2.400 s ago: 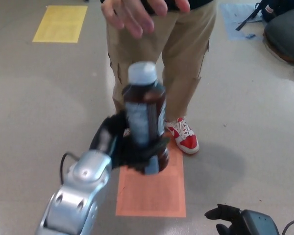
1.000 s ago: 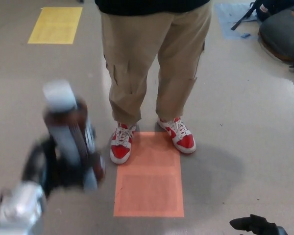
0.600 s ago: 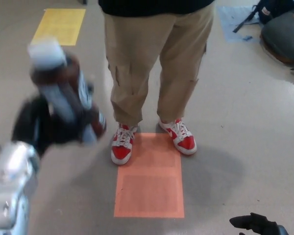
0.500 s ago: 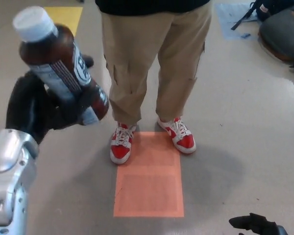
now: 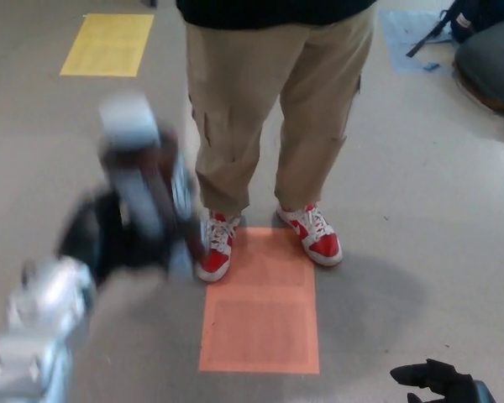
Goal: The robot recieved a bottle of protein shake from a person using its left hand and then shake the protein up and down 2 two times and hand it back to the person
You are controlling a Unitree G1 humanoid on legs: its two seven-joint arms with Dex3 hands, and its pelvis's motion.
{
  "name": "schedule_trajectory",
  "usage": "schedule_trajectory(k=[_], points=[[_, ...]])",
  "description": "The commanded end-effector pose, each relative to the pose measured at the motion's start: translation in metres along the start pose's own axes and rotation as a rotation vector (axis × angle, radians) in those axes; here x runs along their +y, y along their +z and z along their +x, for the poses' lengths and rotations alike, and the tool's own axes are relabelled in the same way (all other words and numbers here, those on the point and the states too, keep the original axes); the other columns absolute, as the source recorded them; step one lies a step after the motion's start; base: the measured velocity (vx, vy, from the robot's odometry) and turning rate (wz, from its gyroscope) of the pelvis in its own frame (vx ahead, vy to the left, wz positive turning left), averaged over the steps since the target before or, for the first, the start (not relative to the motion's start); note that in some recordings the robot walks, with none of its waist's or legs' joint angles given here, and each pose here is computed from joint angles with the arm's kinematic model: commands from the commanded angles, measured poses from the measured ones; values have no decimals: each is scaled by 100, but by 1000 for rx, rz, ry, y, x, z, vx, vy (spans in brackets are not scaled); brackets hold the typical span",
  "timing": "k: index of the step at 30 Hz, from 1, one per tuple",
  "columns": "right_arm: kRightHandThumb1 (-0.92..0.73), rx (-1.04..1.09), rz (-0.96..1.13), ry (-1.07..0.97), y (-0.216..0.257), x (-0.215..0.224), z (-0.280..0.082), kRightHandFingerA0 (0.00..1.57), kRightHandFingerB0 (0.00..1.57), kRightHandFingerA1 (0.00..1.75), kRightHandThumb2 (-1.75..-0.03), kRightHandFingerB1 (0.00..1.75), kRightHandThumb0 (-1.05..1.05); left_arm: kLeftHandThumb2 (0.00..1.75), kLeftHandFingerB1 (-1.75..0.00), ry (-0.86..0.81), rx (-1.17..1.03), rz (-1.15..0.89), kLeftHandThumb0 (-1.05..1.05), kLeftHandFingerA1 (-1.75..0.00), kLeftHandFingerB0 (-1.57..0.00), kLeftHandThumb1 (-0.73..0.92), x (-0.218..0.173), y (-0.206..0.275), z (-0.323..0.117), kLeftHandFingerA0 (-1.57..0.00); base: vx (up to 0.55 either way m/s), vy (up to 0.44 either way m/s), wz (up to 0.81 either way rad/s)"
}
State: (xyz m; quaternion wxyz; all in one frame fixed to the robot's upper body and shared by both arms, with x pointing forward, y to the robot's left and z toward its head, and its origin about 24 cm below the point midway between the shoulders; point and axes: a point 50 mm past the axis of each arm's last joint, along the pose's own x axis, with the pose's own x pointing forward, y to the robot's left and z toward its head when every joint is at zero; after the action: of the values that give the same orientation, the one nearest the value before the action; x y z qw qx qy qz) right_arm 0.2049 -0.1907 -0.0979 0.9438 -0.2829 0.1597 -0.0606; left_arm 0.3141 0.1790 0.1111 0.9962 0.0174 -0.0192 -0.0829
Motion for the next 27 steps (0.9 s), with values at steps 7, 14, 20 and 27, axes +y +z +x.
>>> schedule_trajectory(k=[7,14,20,27], points=[[-73,-12,-10,-3,-2,-6,0,93,87,54,-65,54,-17,69,-98,-80,306,44,-13,-133,-78,80,-22,-73,-25,-95,0,0,0],[-74,-8,3,-14,-1,-9,4,96,87,52,-63,53,-19,70,-100,-111,320,126,-15,-135,-74,79,-33,-68,-16,-94,-1,1,1],[-74,-27,-32,-11,1,-8,5,96,89,52,-63,53,-20,69,-102,-132,265,157,-17,-134,-73,79,-37,-36,11,-92,0,0,0],[-74,-23,-50,2,-2,-10,3,94,86,52,-63,52,-21,76,-116,-158,197,155,-17,-144,-67,81,-48,1,40,-87,0,0,0]])
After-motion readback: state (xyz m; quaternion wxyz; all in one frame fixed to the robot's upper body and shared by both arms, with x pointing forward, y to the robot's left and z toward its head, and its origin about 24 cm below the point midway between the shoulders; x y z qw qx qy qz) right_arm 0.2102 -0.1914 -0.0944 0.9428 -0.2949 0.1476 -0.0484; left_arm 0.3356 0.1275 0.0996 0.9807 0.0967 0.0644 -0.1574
